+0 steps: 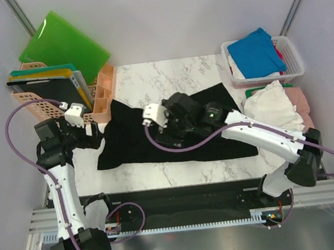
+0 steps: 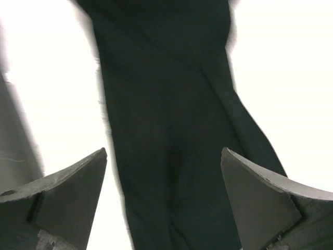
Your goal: Fold and stack the t-shirts
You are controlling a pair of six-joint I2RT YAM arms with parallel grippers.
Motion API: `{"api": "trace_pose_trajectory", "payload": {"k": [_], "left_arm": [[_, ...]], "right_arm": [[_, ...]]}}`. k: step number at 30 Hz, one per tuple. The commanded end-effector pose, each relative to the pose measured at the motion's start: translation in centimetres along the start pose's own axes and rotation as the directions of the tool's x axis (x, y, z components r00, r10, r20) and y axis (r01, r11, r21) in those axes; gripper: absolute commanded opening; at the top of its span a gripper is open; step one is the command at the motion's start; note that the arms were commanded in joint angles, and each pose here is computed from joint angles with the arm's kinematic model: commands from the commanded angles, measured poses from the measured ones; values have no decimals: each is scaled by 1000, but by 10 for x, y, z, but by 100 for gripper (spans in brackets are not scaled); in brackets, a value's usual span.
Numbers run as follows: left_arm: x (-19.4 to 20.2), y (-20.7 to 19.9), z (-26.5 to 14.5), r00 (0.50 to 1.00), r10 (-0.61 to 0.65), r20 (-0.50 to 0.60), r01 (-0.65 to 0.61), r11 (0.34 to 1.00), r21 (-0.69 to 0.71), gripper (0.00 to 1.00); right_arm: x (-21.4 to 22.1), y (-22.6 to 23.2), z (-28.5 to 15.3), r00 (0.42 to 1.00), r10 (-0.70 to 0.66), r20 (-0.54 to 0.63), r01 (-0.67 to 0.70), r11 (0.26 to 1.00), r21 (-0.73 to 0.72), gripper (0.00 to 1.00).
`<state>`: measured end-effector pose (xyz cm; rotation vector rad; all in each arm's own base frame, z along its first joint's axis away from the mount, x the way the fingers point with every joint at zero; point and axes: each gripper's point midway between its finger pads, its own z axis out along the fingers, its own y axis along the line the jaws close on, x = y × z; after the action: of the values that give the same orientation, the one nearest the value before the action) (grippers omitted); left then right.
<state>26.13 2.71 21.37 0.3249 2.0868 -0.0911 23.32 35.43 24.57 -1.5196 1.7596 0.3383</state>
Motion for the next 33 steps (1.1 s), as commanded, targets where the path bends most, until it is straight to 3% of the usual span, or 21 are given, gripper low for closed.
{"api": "trace_pose_trajectory", "payload": {"k": [1, 2, 6, 9, 12, 13, 17, 24, 33], "left_arm": [[0, -44, 1, 999, 9, -44, 2, 968, 253, 100], [2, -45, 4, 997, 18, -77, 1, 970, 241, 100], [23, -67, 34, 958, 131, -255, -70, 970, 232, 100], [26, -85, 54, 936, 107, -336, -2, 954, 299, 100], [12, -91, 74, 940, 110, -324, 1, 945, 326, 100], [9, -87, 81, 939, 134, -317, -36, 954, 297, 100], [2, -97, 99, 929, 274, -247, -218, 948, 233, 100], [37, -131, 120, 866, 419, -274, -303, 875, 378, 100], [59, -135, 133, 837, 470, -281, -338, 847, 410, 97]], "right_arm": [[82, -75, -24, 988, 10, -152, 44, 937, 347, 98], [111, -104, -38, 978, 75, -195, 20, 896, 445, 98], [196, -134, -80, 923, 240, -300, -31, 825, 565, 98], [214, -148, -111, 920, 288, -266, -60, 773, 631, 98], [222, -155, -135, 922, 304, -238, -61, 724, 687, 98], [228, -162, -153, 915, 335, -225, -61, 666, 743, 98], [269, -171, -173, 879, 462, -121, -198, 582, 788, 98], [325, -150, -142, 810, 573, -126, -285, 572, 770, 98], [314, -166, -155, 811, 581, -70, -320, 539, 779, 98]]}}
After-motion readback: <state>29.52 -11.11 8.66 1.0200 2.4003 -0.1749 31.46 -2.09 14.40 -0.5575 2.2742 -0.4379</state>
